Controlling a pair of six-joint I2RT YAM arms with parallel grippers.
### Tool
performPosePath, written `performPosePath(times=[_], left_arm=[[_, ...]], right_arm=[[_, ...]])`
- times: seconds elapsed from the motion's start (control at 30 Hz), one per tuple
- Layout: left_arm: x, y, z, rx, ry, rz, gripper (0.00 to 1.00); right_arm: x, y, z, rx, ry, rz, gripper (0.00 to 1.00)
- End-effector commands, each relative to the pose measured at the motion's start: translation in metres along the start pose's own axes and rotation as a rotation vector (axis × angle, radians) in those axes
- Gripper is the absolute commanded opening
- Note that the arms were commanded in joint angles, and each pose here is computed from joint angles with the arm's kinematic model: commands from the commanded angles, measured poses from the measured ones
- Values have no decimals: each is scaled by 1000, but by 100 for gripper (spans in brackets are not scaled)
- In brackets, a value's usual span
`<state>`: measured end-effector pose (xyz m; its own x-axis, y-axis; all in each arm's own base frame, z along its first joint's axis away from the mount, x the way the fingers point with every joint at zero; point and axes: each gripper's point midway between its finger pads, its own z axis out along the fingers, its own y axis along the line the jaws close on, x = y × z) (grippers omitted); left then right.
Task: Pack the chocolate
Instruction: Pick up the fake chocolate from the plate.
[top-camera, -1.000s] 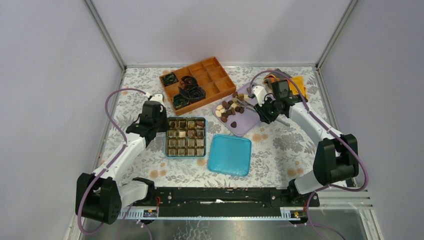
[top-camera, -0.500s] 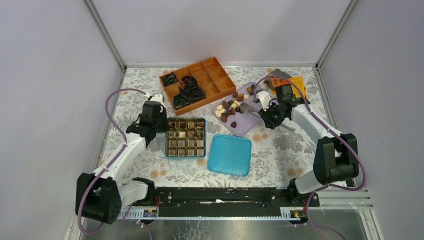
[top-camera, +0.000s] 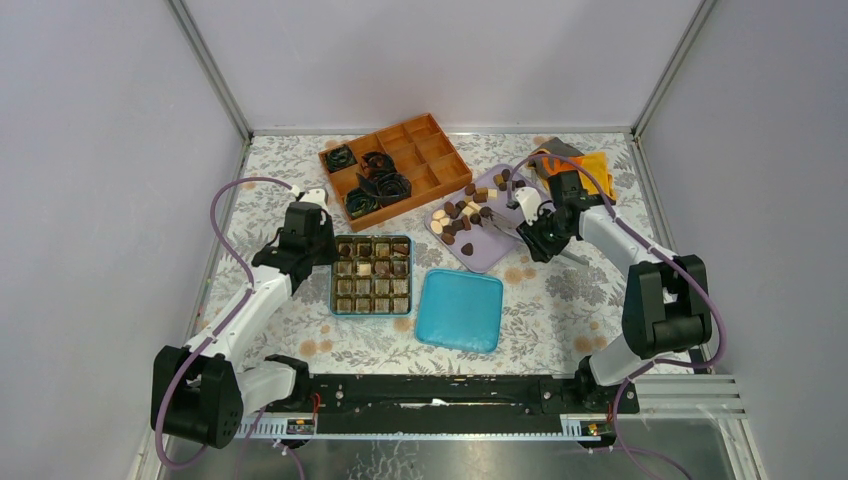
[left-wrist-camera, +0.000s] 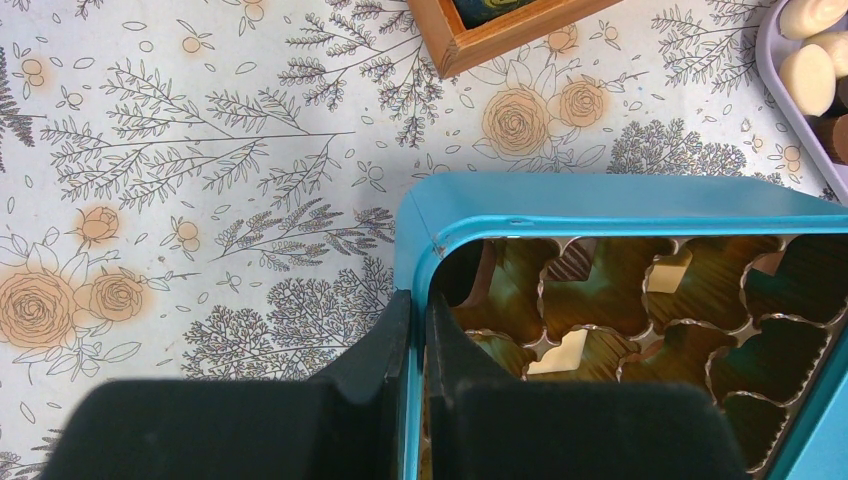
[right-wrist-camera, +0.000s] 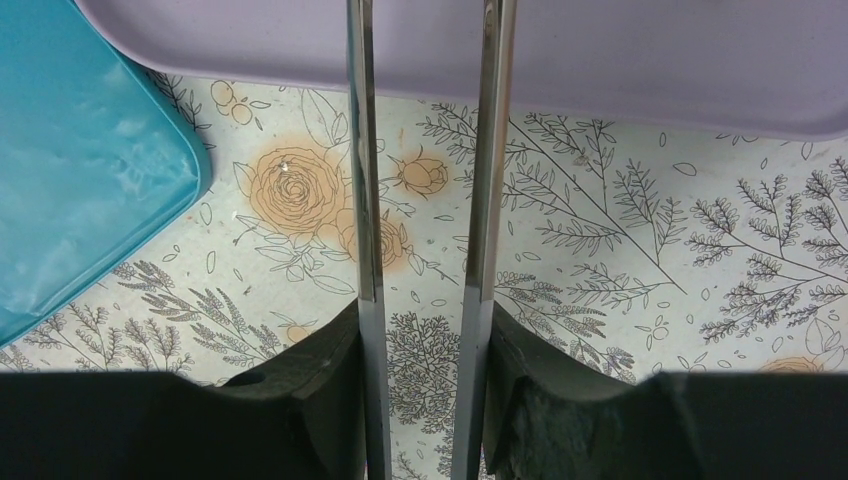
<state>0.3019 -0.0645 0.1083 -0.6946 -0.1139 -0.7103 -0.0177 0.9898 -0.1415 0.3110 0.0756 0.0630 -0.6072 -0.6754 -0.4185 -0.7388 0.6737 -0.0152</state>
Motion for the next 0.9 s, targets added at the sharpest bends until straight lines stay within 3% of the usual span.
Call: performPosePath(times=[0.0,0.87], left_arm=[[-32,-12,-6,42,-93,-29,0],[-30,-16,-6,63,-83,-32,0]], right_arm=[[-9,-8,-4,20,-19,14,44],[-21,-12,19,-4,-56,61,45]])
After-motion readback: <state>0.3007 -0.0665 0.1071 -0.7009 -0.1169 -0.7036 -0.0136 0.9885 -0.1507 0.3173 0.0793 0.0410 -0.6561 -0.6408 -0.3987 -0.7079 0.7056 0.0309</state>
